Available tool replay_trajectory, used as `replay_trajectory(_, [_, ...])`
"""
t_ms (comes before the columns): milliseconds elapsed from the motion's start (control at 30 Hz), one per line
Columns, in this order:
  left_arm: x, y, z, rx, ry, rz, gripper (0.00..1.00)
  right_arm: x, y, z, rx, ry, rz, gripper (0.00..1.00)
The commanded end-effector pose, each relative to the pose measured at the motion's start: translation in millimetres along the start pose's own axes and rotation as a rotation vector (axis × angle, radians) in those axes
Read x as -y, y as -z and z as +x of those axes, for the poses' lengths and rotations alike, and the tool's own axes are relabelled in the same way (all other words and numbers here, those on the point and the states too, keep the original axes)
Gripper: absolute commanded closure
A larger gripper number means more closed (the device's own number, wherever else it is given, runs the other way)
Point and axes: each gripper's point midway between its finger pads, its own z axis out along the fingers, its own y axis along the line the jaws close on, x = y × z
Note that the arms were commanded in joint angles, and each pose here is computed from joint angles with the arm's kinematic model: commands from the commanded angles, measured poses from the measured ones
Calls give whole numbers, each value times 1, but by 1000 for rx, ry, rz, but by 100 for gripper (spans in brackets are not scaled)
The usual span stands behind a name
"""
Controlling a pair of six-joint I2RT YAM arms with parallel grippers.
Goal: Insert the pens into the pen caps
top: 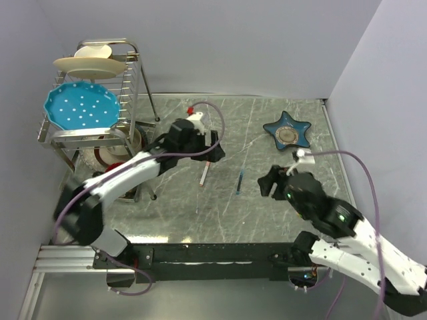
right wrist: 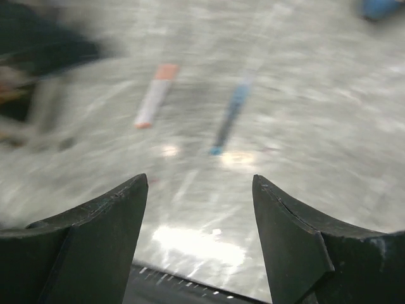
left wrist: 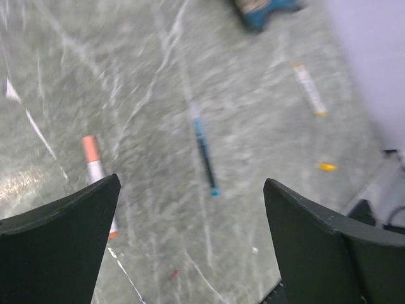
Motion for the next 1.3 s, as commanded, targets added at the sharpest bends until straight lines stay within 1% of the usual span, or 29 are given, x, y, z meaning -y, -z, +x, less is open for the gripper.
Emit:
replay_trajectory(0, [27,42,-15,77,-71,115,1,40,-23,-17,-14,-37,301,24])
replay_trajectory(33, [23,47,-16,82,-76,88,1,50,-32,-18,-45,-32,366,23])
replay_trajectory(67, [17,53,-10,55,-78,57,1,61,-35,-18,-63,-38,419,23])
replay_trajectory(100, [15,57,-12,60,-76,39,1,83,-38,-25,-50,-85,505,24])
replay_trajectory(133, [12,60,-10,57,-71,22,0,94,-45,-21,-74,-102,549,24])
replay_trajectory(167, [11,63,-10,63,-47,9,1,102,-50,-22,-73,-133,573,24])
replay_trajectory(200, [10,65,-4,42,-42,9,0,115,-53,-21,-82,-166,612,25])
replay_trajectory(233, [10,69,-4,44,-49,13,0,133,-58,-13,-126,-220,650,25])
replay_trajectory(267, [10,71,0,34,-51,17,1,141,-63,-15,-120,-230,655,27])
replay_trajectory(333, [6,74,5,20,-76,6,1,153,-69,-10,-149,-245,658,27])
replay_trajectory(400, [9,77,19,-50,-112,38,1,161,-71,-11,-160,-209,671,27])
replay_trajectory(433, [11,79,22,-68,-140,59,1,166,-73,-11,-180,-196,678,27])
replay_trajectory(467, [12,81,26,-77,-138,67,1,170,-75,-11,-196,-167,685,26])
replay_trajectory(500, [14,82,23,-51,-138,78,1,173,-76,-11,-207,-160,692,25])
replay_trajectory(533, [18,91,17,-10,-135,93,1,182,-81,-6,-257,-150,697,25])
replay_trajectory(567, [14,92,22,-4,-131,87,1,189,-83,-4,-282,-155,712,25])
replay_trajectory(600, [17,95,17,30,-131,101,1,199,-89,3,-335,-156,730,26])
replay_trajectory(633, [20,103,12,57,-147,109,1,205,-90,5,-363,-135,729,27])
replay_trajectory(700, [14,107,8,84,-151,72,0,224,-94,13,-419,-161,748,31])
replay_trajectory(767, [19,113,7,96,-141,96,1,232,-100,14,-437,-160,729,34])
replay_trajectory(867, [41,117,17,78,-113,230,1,249,-107,22,-480,-127,730,41])
replay_trajectory(900, [51,121,21,63,-110,295,1,247,-113,17,-474,-116,692,42])
replay_trajectory(967, [61,127,19,69,-114,346,1,239,-126,17,-485,-117,593,41])
replay_trajectory(1000, [65,133,17,85,-118,368,1,237,-132,13,-490,-85,559,39])
replay_trajectory(1067, [71,140,16,105,-122,404,1,245,-139,15,-538,-68,575,37])
replay_trajectory(1100, [75,146,14,122,-121,424,1,253,-137,17,-562,-50,616,38])
replay_trajectory(1167, [80,151,16,129,-129,463,1,259,-140,25,-598,-42,625,39])
replay_trajectory(1233, [80,151,17,129,-127,467,1,264,-146,28,-595,-35,614,39])
replay_trajectory(1267, [80,150,19,117,-125,468,1,269,-149,34,-618,-38,619,40])
